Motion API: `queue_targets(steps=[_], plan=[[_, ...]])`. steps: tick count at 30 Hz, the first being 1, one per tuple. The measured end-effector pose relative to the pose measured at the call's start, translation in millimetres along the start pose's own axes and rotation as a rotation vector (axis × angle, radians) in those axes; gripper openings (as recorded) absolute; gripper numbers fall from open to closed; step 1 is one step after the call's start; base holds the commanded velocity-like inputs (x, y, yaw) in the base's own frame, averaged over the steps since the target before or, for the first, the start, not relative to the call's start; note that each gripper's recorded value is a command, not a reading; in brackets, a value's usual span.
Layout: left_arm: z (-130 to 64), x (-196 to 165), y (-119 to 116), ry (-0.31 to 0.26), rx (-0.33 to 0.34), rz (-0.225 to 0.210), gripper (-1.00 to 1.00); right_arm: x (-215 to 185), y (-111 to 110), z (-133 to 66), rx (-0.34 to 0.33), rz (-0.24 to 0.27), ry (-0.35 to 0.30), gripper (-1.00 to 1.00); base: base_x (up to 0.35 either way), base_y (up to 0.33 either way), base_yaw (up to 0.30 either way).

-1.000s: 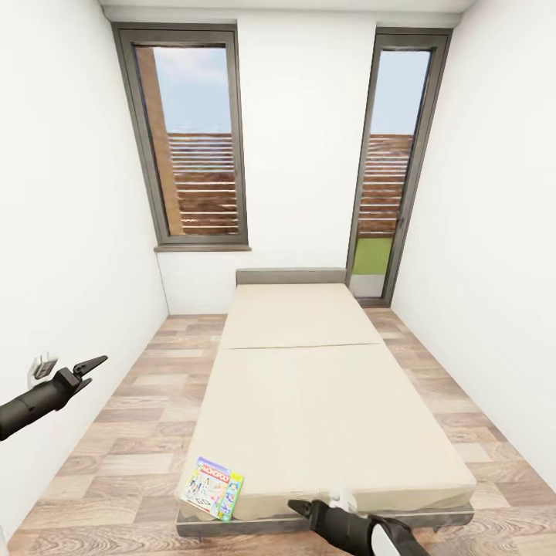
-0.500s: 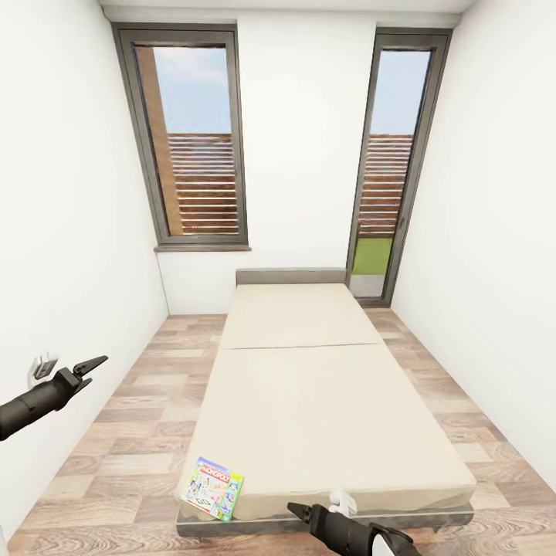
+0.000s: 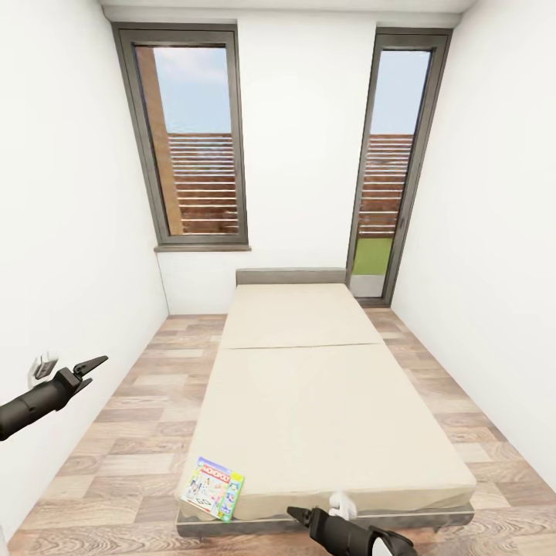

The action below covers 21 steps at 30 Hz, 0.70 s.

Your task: Put all the toys in the child's room - the three board games (two on the bed and one on the table), the two jigsaw puzzles on the table, and the tennis ball on the table - inside the toy box on the table in the child's room.

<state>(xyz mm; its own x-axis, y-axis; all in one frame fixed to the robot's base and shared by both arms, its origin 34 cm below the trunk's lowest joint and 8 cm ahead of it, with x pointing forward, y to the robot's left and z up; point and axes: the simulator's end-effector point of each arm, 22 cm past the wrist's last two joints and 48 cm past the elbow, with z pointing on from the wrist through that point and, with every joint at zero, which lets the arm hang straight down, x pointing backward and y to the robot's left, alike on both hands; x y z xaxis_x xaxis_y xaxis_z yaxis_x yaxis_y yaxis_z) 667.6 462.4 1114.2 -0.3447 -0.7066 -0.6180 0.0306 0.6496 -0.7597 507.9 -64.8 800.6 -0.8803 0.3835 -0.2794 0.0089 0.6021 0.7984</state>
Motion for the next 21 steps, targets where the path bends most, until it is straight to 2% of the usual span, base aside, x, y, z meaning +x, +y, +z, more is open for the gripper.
queue_targets(steps=[12,21], plan=[[0.0,0.1,0.2,0.000,-0.001,0.000,1.00,6.3,-4.0,0.1,0.007,0.013,0.011,1.00,-0.017,0.026,-0.006],[0.9,0.9,-2.9,0.006,0.003,0.006,1.00,5.4,-3.1,-0.4,0.007,0.011,0.009,1.00,-0.111,0.021,-0.120]])
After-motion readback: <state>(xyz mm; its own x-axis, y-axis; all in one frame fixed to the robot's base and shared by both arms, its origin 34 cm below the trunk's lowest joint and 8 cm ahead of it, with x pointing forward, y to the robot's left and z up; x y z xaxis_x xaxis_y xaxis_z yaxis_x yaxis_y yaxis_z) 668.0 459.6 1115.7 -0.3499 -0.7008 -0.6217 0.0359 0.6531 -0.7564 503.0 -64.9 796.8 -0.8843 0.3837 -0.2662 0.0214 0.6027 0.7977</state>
